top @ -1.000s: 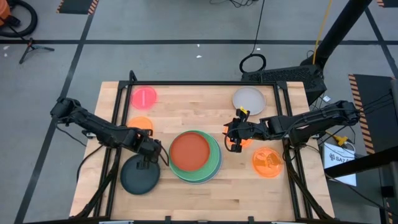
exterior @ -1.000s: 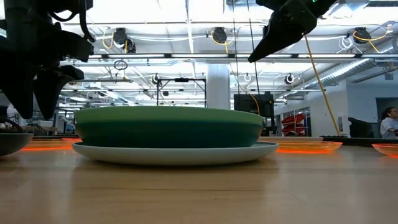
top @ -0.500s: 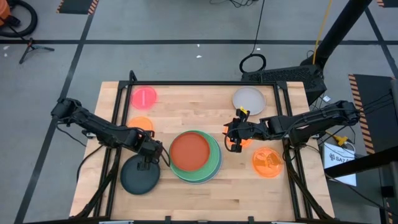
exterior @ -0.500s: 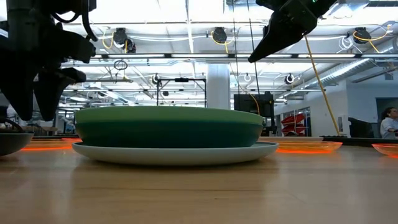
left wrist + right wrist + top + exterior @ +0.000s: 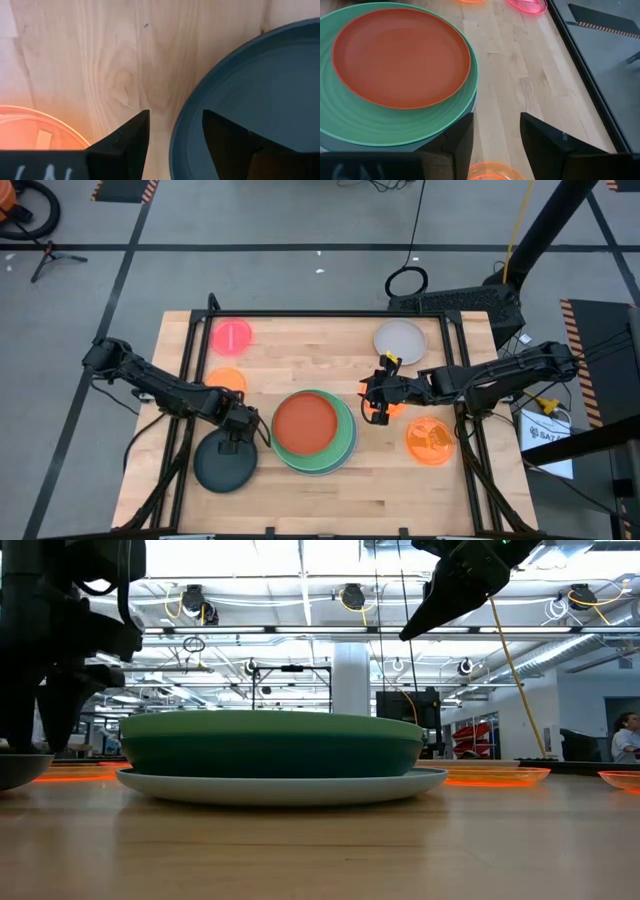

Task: Stack plastic plates
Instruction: Stack the black plate on the brown plate

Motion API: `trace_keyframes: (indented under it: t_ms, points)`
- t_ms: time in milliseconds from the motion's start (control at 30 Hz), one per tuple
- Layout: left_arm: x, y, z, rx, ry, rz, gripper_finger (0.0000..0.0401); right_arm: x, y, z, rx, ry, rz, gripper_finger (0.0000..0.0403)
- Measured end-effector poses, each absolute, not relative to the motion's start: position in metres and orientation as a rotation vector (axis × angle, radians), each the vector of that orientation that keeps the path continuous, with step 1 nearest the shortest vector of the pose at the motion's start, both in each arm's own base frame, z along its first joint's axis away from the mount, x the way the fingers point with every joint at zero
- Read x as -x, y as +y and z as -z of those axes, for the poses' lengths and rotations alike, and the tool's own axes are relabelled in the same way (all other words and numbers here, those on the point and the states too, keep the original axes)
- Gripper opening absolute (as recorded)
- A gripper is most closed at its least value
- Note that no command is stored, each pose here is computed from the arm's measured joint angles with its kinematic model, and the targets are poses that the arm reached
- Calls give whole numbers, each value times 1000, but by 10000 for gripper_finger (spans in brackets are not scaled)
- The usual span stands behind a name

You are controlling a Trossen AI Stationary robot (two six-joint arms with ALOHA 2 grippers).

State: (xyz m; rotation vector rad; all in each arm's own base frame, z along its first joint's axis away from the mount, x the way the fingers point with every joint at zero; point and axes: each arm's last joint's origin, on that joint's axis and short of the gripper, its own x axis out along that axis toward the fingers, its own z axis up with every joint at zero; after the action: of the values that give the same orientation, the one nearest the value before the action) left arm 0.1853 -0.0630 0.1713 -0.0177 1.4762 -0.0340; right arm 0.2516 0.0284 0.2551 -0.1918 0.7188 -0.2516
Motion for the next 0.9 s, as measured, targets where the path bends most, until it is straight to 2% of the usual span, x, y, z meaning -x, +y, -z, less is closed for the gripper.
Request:
trace_keyframes:
  t_ms: [900]
  points:
    - [-183, -64, -150, 72, 1470, 81, 188, -252, 28, -255, 192, 719, 251, 155]
